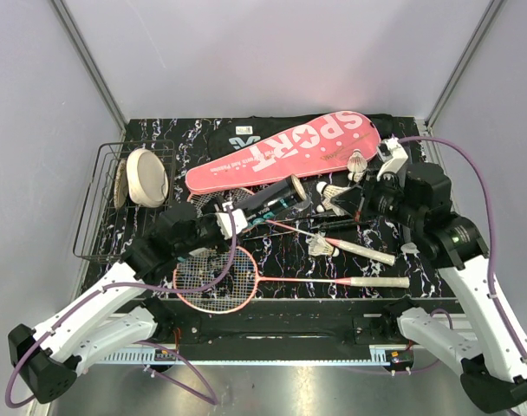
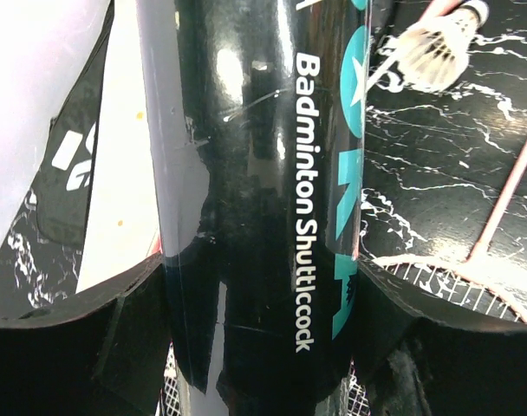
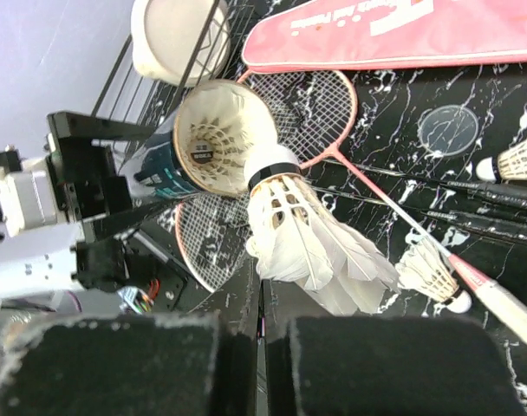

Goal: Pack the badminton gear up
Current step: Pick up the shuttlecock at the center of the board, then place the shuttlecock at the shuttle tube.

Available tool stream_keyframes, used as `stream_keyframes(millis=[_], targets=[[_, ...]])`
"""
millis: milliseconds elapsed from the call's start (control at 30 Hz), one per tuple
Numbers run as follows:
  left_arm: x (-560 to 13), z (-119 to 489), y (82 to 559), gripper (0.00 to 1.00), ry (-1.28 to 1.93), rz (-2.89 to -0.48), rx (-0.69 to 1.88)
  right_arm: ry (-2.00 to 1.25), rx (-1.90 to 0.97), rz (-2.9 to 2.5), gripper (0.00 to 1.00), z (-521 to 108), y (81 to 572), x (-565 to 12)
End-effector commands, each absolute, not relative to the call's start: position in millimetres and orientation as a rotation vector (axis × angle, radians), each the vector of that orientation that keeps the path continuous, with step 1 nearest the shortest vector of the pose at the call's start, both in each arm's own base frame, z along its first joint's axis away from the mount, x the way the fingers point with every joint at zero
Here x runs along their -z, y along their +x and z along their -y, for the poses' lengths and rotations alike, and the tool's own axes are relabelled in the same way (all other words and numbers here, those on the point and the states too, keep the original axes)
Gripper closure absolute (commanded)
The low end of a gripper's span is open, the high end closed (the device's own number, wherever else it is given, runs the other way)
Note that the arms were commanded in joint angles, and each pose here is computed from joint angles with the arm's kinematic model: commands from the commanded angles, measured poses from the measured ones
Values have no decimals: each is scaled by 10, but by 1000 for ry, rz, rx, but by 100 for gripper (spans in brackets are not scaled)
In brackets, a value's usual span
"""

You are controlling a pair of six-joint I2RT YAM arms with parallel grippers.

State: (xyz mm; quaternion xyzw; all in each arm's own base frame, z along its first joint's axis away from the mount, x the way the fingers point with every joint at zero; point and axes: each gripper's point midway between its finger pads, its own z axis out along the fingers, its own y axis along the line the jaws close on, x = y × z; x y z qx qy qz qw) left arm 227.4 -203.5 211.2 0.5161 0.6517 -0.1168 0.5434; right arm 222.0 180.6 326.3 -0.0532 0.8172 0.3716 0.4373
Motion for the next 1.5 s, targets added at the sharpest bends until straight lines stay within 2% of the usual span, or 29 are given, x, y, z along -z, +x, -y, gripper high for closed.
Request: stream_keyframes(millis=[0, 467, 567, 600, 733, 1233, 1300, 1367, 1400, 1467], targets=[[-2353, 2254, 2119, 100, 1310, -1325, 370, -409, -912, -2076, 100, -1807, 1919, -3235], [-2295, 2417, 1863, 100, 1419, -1278, 529, -649, -1276, -2051, 99, -2206, 1646, -3311], [-2259, 2422, 1847, 100, 1431, -1288, 535, -638, -1381, -2028, 70, -2295, 1625, -3425], [-2251, 2423, 1847, 100, 1434, -1290, 534, -634, -1397, -2013, 56, -2317, 1650, -3454], [-2296, 2425, 1855, 100, 1422, -1284, 531, -584, -1444, -2001, 38, -2372, 1704, -3486], [-2425, 2415, 1938, 100, 1340, -1268, 498, -337, -1645, -2034, 26, -3074, 1844, -3256], [-2414, 2397, 1952, 100, 1338, -1276, 485, -316, -1654, -2029, 20, -3077, 1856, -3265], [-2400, 2354, 2003, 100, 1319, -1299, 452, -292, -1524, -2046, 14, -2975, 1920, -3245], [-2414, 2341, 2028, 100, 1302, -1308, 442, -275, -1481, -2039, 5, -2923, 1952, -3257], [-2426, 2267, 2178, 100, 1225, -1359, 372, -227, -1366, -2031, 0, -2766, 2041, -3301]])
